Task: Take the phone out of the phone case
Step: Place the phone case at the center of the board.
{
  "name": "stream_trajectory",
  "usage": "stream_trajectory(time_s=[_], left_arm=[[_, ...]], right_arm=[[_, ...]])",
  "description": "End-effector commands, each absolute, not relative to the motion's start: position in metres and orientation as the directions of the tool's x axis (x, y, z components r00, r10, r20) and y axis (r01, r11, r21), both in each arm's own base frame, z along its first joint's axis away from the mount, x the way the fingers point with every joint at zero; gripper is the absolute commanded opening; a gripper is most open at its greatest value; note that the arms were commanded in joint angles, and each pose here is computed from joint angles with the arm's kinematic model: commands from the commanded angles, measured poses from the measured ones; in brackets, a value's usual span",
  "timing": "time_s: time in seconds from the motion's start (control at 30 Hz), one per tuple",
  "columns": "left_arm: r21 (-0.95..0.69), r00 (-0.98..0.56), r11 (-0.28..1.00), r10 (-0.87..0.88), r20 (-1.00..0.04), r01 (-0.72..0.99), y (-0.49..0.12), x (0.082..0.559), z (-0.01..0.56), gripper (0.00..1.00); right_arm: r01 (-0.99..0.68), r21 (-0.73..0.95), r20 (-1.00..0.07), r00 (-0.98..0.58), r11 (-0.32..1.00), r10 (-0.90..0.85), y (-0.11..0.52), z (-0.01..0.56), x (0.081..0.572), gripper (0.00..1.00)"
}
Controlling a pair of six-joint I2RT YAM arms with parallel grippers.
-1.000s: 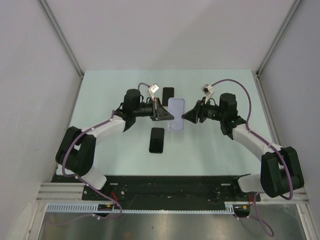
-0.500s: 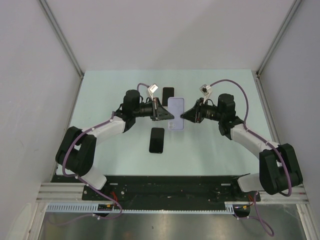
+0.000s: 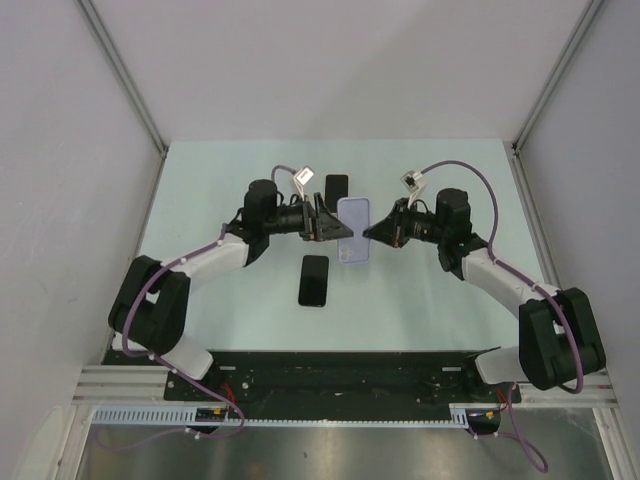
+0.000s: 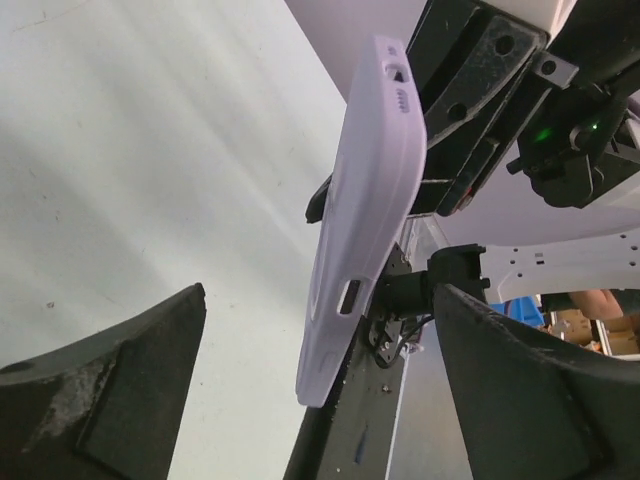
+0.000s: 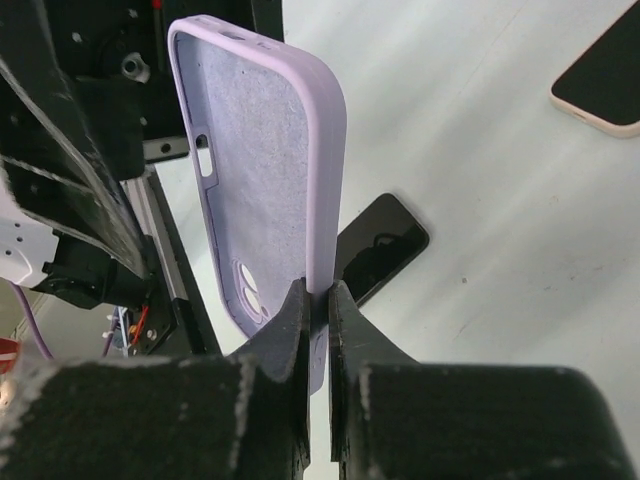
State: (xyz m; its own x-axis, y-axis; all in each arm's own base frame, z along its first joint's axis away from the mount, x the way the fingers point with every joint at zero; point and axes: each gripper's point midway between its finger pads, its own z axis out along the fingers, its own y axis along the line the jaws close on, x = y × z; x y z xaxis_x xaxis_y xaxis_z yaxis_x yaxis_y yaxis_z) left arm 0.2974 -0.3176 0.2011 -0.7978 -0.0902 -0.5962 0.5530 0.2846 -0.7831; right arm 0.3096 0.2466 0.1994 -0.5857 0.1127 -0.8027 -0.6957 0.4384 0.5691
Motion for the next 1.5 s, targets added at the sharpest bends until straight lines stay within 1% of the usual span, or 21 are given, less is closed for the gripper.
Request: stream_trajectory(time_s=[0.0,0.1,0.2,0.23,0.37,0.53,0.6,0.73,0.83,1.03,1.47], left_arm=[[-0.736,-0.73,0.283,-0.147,-0.667,0.615,-0.304,0.306,0.23,1.0],[-0.711,-0.696,0.32,-0.179,-0.695,0.627,-0.285,0.321,0.235,1.0],[-0.674,-0.652,0.382,-0.209,-0.729,0.632,-0.26,0.34,0.237,1.0],[-0.645,-0.623,0.404,-0.204,-0.755,0.649,-0.252,0.344,0.238,1.0],[-0.597,-0.565,0.493,-0.234,-0.792,0.633,-0.213,0.361,0.241,1.0],[-0.542,-0.501,0.576,-0.249,-0.829,0.611,-0.177,0.366,0.246,1.0],[-0.518,-0.485,0.612,-0.237,-0.842,0.598,-0.168,0.364,0.239,1.0],[-0.464,-0.452,0.673,-0.211,-0.867,0.576,-0.153,0.359,0.233,1.0],[-0.437,-0.431,0.693,-0.199,-0.88,0.573,-0.146,0.354,0.234,1.0],[-0.4,-0.391,0.723,-0.193,-0.9,0.564,-0.135,0.345,0.239,1.0],[-0.413,-0.404,0.729,-0.203,-0.892,0.546,-0.13,0.344,0.233,1.0]], right_arm=[[-0.704,0.541,-0.82,-0.562,0.46,0.104,0.237,0.205,0.307,0.0],[-0.66,0.559,-0.782,-0.62,0.501,0.056,0.227,0.18,0.3,0.0],[-0.598,0.586,-0.736,-0.676,0.547,0.049,0.214,0.155,0.295,0.0],[-0.578,0.592,-0.72,-0.692,0.562,0.046,0.21,0.147,0.294,0.0],[-0.485,0.642,-0.606,-0.795,0.593,0.007,0.199,0.101,0.271,0.0],[-0.438,0.665,-0.575,-0.817,0.605,0.042,0.201,0.088,0.269,0.0],[-0.42,0.669,-0.555,-0.831,0.614,0.037,0.202,0.079,0.265,0.0],[-0.347,0.661,-0.516,-0.854,0.665,0.067,0.196,0.06,0.267,0.0],[-0.309,0.663,-0.492,-0.867,0.682,0.085,0.196,0.052,0.268,0.0],[-0.271,0.695,-0.447,-0.889,0.666,0.105,0.207,0.045,0.267,0.0],[-0.258,0.689,-0.431,-0.897,0.677,0.097,0.21,0.032,0.267,0.01]])
